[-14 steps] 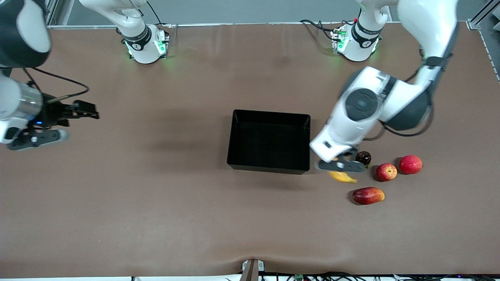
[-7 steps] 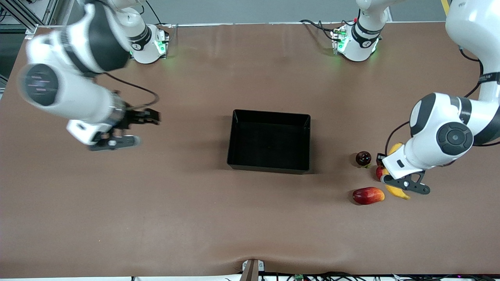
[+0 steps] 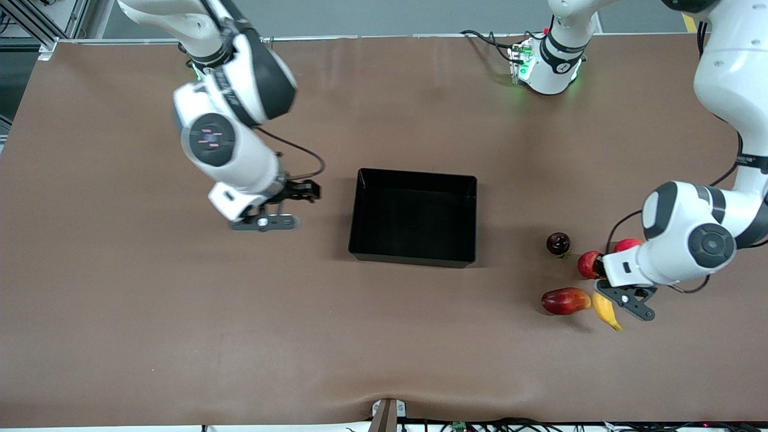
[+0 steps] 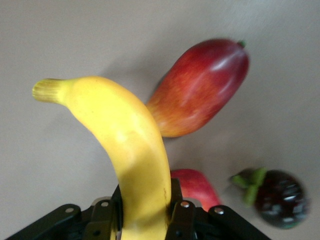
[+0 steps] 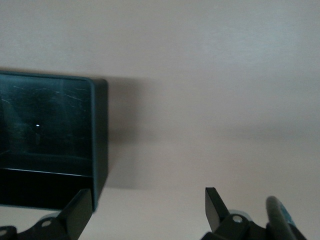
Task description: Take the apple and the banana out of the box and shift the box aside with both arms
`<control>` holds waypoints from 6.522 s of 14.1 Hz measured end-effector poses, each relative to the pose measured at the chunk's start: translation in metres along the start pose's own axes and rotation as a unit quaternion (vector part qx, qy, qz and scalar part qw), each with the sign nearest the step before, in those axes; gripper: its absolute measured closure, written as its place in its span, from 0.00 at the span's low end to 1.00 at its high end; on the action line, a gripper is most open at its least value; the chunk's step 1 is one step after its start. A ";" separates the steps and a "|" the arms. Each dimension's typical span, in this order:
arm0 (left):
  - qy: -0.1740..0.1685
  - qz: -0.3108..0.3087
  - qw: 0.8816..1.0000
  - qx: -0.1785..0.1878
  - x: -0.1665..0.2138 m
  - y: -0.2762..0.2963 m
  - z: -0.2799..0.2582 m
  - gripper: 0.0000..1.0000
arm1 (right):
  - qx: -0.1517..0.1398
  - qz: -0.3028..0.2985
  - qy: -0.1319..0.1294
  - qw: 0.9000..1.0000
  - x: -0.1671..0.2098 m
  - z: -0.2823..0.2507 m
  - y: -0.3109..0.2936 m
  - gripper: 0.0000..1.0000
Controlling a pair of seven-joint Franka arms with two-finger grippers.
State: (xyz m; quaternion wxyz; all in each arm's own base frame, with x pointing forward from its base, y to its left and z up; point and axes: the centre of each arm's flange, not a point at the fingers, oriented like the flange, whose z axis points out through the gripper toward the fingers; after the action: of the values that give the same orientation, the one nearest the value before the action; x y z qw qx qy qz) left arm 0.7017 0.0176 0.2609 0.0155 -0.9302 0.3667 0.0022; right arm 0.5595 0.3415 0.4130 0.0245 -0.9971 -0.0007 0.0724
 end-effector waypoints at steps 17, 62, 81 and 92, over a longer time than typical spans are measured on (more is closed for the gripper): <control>0.058 0.127 0.989 0.042 -0.018 -0.063 0.069 0.40 | 0.003 0.025 0.026 0.999 -0.015 0.155 -0.086 0.67; 0.020 -0.369 0.928 0.049 -0.037 0.106 -0.360 0.00 | 0.105 0.033 -0.033 0.993 0.005 0.127 0.568 0.79; 0.015 -0.391 0.920 0.025 -0.091 0.165 -0.386 0.00 | 0.012 -0.142 0.084 0.986 0.042 -0.243 0.359 0.00; 0.016 -0.392 0.920 0.008 -0.089 0.167 -0.384 0.00 | 0.020 -0.012 0.046 0.999 -0.060 -0.264 0.318 0.00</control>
State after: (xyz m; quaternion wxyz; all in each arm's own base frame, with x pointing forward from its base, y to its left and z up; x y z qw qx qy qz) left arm 0.5198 -0.0555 0.6416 0.0171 -0.9993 -0.0266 -0.0219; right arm 0.5378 0.0111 0.6671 0.0452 -0.9986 -0.0098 0.0260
